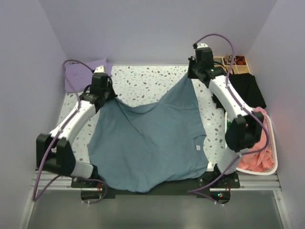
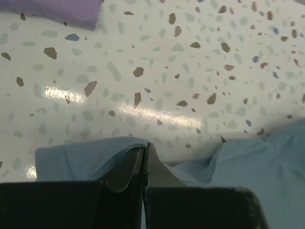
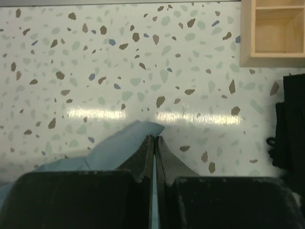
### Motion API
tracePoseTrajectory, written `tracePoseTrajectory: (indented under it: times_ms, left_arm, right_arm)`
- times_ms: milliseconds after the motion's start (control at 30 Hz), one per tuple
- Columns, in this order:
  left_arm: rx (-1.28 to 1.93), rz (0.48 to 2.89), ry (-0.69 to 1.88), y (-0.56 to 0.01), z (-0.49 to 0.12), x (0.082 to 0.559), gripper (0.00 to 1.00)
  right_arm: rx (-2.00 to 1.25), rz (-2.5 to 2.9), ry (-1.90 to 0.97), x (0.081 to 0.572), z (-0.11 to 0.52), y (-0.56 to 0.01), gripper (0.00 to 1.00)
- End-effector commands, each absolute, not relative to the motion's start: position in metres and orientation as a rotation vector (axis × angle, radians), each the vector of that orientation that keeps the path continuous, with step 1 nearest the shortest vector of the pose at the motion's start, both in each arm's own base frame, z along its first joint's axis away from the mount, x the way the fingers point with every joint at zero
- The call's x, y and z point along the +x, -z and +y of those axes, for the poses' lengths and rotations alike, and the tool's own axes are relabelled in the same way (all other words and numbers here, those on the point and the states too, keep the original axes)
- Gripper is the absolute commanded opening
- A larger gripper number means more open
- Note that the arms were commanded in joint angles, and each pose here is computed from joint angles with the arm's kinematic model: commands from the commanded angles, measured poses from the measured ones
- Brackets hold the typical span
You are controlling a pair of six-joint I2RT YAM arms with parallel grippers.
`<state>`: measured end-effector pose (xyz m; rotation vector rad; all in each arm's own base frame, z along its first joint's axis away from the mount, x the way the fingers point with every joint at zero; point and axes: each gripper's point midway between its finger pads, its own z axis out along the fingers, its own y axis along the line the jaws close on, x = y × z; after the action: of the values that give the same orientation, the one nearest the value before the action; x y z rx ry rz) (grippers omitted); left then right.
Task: Fold and stack the t-shirts
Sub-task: Flatten out the tshirt, then fold the flattened tshirt in 1/3 of the way
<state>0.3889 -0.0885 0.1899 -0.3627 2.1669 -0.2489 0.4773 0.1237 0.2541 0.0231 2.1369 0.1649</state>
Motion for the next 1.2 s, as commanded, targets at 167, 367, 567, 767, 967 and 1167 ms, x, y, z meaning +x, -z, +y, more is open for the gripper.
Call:
tracePoseTrajectory:
  times_ms: [167,367,567,767,967,1167]
  left_arm:
    - [-0.478,2.065,0.022,-0.167,-0.057,0.539,0.00]
    - [-0.504,2.139,-0.091,-0.121,-0.032,0.573,0.00]
    - [-0.527,2.153,-0.139,-0.093,-0.008,0.570,0.00]
    - [-0.496,2.221,-0.100,-0.084,-0.008,0.557,0.00]
    - [-0.475,2.245,-0.115,-0.080,-0.006,0.539,0.00]
    - [-0.478,2.271,-0.065,-0.085,-0.013,0.526,0.00]
  right_arm:
    - [0.040,2.012,-0.135,0.616,0.144,-0.242,0.00]
    - [0.087,1.926,-0.097,0.667,0.141,-0.232,0.00]
    - [0.097,1.954,-0.108,0.665,0.135,-0.205,0.00]
    - [-0.011,2.044,-0.264,0.624,0.155,-0.213,0.00]
    - [-0.052,2.109,-0.250,0.571,0.144,-0.220,0.00]
    - [-0.052,2.198,-0.250,0.526,0.136,-0.217,0.00]
